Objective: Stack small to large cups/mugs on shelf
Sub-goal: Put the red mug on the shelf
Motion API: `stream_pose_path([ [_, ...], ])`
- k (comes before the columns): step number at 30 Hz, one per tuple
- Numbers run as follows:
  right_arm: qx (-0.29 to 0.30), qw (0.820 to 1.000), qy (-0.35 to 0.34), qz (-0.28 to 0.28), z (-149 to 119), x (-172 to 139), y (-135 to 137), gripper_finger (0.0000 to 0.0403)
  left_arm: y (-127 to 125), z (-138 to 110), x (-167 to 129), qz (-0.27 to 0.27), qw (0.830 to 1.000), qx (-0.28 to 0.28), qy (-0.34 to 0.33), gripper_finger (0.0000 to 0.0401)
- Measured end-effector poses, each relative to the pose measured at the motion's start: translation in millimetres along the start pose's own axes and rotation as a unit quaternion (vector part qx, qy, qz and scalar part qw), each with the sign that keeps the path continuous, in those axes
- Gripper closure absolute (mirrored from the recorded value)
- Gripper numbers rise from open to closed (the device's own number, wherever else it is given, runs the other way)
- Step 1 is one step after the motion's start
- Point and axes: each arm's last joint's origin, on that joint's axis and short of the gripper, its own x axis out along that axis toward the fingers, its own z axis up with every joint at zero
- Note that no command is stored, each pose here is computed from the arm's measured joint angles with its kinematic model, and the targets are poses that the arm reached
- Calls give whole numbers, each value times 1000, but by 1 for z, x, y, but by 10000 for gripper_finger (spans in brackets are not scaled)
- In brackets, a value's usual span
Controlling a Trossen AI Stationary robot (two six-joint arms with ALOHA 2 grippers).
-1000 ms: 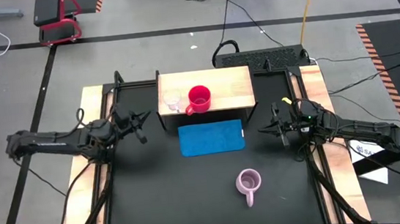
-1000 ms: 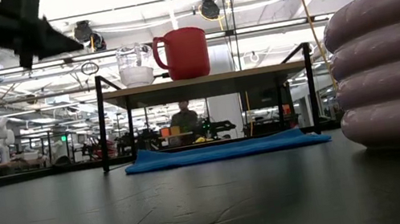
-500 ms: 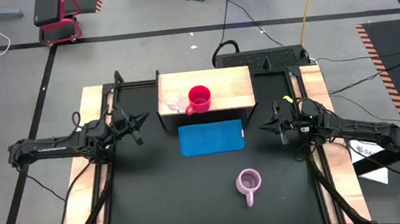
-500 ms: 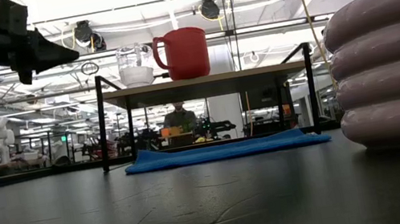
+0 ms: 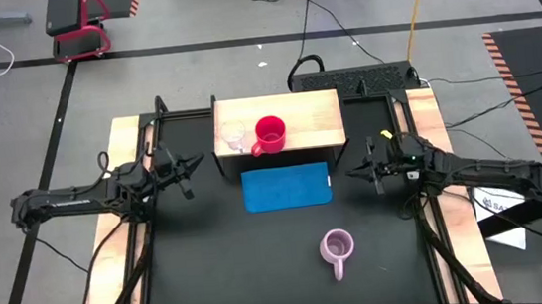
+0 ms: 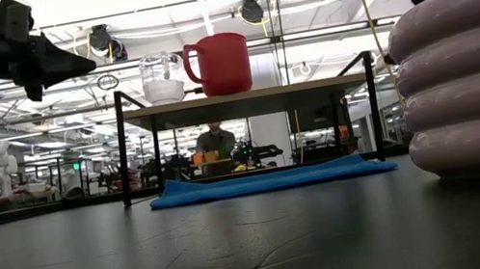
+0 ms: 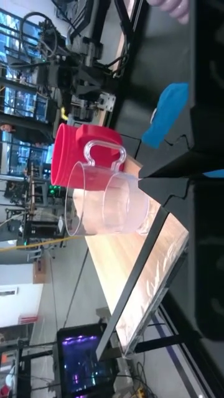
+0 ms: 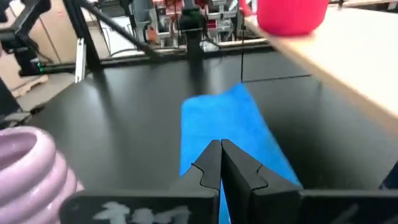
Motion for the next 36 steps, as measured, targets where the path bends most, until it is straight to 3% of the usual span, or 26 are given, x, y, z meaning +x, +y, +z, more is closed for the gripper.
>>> stream_pose_path([
  [17,-4,1000,16,-21,47,29,-17,403,0,-5,0,-6,999,22,24,397],
  [36,-9,999,39,-8,46,43,-23,403,0,-7,0,-5,999,30,36,397],
])
